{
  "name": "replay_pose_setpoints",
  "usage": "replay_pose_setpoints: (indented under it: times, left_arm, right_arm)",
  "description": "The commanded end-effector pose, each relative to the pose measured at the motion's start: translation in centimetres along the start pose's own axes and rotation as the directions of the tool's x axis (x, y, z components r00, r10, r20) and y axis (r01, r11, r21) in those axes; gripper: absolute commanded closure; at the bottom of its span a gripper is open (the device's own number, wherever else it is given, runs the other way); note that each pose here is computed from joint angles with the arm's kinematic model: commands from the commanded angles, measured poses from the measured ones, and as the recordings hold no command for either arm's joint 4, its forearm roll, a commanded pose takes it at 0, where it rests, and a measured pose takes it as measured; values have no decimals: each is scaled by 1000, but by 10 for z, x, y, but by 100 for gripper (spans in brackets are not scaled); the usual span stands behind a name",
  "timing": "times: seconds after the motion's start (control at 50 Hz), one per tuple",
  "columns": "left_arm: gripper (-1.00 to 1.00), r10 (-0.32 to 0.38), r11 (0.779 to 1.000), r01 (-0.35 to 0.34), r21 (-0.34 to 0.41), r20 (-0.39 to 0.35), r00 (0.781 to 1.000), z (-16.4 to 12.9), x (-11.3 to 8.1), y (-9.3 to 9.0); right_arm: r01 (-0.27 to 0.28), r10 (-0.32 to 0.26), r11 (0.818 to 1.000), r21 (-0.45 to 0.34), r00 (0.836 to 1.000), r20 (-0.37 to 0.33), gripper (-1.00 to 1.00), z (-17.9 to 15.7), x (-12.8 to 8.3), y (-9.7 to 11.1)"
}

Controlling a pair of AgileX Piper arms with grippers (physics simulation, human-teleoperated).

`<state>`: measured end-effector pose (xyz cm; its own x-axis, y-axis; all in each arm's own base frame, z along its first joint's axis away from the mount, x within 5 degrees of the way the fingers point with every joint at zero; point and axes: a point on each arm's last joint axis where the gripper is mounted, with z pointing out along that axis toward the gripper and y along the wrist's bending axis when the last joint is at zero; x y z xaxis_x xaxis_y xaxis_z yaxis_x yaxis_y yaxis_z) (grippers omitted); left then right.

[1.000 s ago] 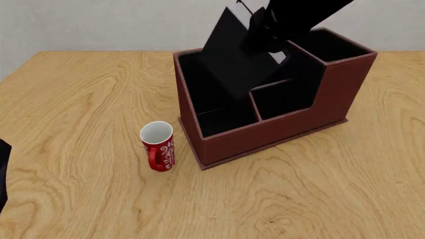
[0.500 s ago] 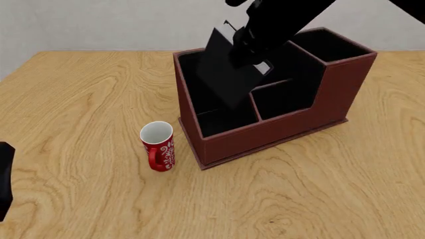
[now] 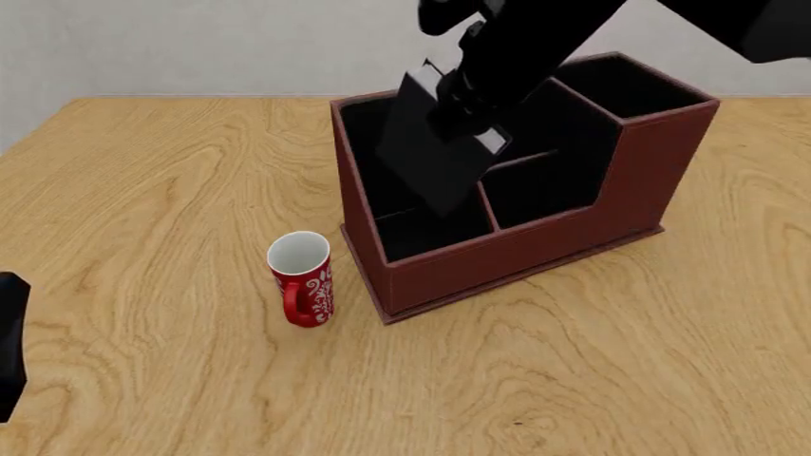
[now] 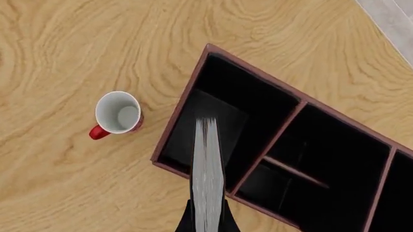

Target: Pick up the book and place it in the left compartment of the caddy.

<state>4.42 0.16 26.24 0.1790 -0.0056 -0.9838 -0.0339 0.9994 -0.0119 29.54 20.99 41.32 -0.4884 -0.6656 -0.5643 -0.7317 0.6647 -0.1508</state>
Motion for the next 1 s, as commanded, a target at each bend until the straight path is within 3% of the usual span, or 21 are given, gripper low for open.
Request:
replay_pose_setpoints:
  times: [0.02,0.38,1.0]
  left_arm:
    - [-100,3,1000,-3,-2,-1,1000,0,0,0]
    - [-100,7,1000,-7,-4,-4,1000,0,2,0]
    - [-100,17,1000,-17,0,-11,1000,1,4,0]
  right_arm:
    - [-26,26,1000,-1,1000,-2,100,4,-2,1]
    - [-45,44,999,-11,999,-29,100,18,-3,3]
    - [-71,69,997,-24,996,-52,100,51,14,14]
